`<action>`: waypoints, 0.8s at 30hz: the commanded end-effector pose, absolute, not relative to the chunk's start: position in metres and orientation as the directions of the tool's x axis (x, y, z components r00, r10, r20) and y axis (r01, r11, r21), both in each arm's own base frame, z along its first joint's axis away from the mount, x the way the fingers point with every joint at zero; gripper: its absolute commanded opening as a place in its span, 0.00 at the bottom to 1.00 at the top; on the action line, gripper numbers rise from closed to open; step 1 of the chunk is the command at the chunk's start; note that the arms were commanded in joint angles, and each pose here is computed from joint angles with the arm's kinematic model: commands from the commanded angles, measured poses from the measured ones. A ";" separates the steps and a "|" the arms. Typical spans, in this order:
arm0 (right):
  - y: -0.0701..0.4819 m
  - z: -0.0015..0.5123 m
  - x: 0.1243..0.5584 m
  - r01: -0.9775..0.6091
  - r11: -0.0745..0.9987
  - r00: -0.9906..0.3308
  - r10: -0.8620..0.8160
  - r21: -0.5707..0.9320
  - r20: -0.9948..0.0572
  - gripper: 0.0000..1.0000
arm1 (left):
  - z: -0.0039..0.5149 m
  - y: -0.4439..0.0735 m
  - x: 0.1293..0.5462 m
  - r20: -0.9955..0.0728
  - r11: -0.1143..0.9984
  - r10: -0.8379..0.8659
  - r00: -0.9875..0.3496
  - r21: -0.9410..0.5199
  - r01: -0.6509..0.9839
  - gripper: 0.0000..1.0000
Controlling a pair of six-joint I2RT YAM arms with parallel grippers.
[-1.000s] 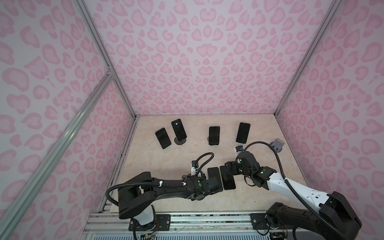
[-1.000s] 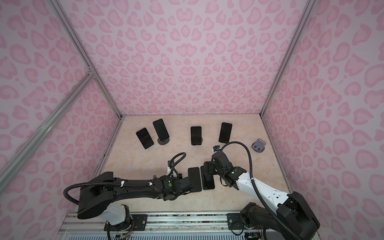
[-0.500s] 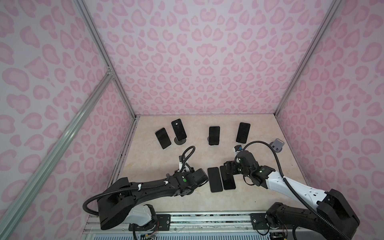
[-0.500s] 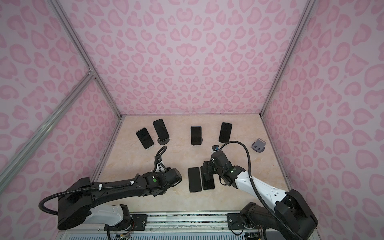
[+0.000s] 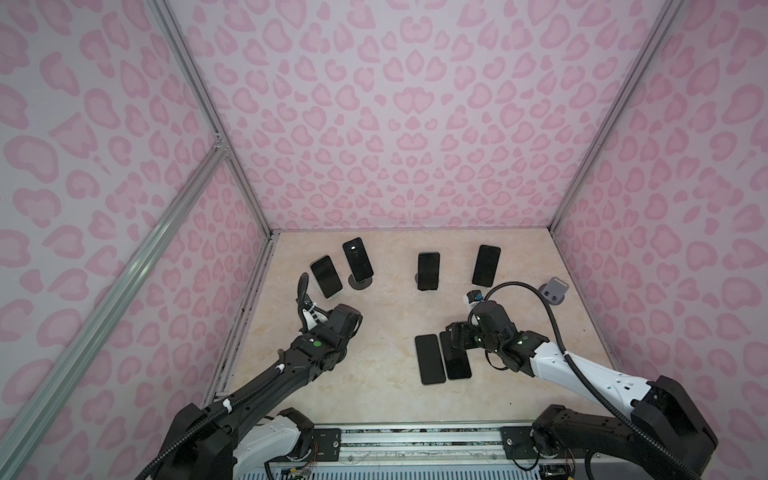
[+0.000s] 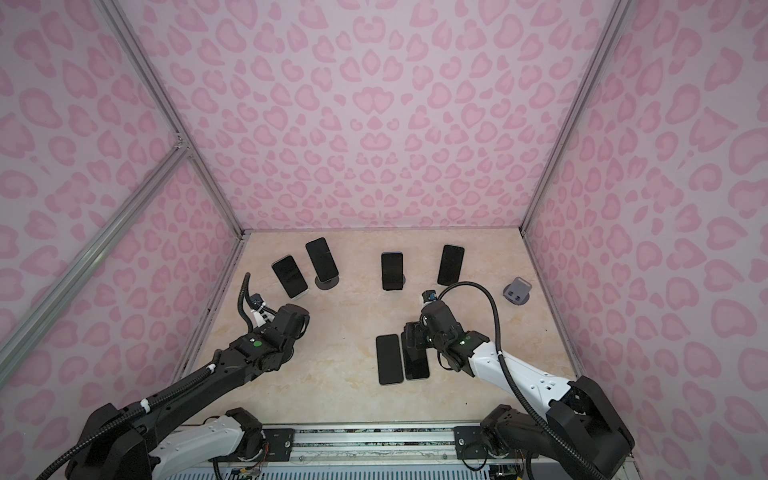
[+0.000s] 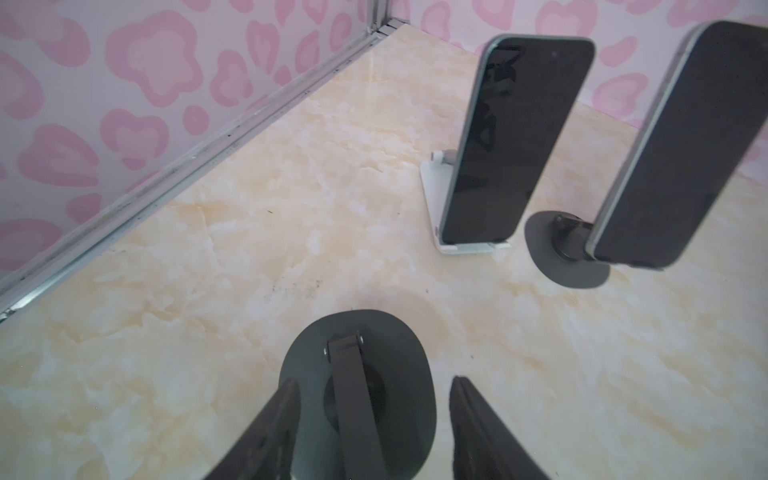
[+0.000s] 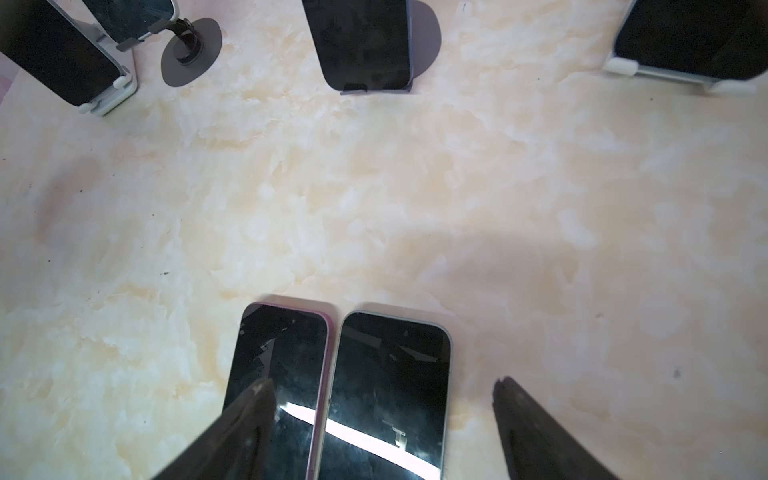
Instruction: Remove the phone from the phone stand
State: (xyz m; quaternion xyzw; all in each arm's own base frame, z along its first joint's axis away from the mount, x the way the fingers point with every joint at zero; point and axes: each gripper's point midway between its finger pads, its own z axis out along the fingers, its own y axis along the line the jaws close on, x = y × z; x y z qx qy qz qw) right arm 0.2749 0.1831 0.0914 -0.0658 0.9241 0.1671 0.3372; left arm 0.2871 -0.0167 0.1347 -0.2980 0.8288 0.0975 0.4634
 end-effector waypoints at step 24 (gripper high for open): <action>0.172 0.083 0.281 -0.217 0.929 -0.763 0.030 0.300 -0.645 0.84 | 0.134 0.066 0.407 -0.814 0.773 -0.420 -0.400 -0.090 -0.628 0.55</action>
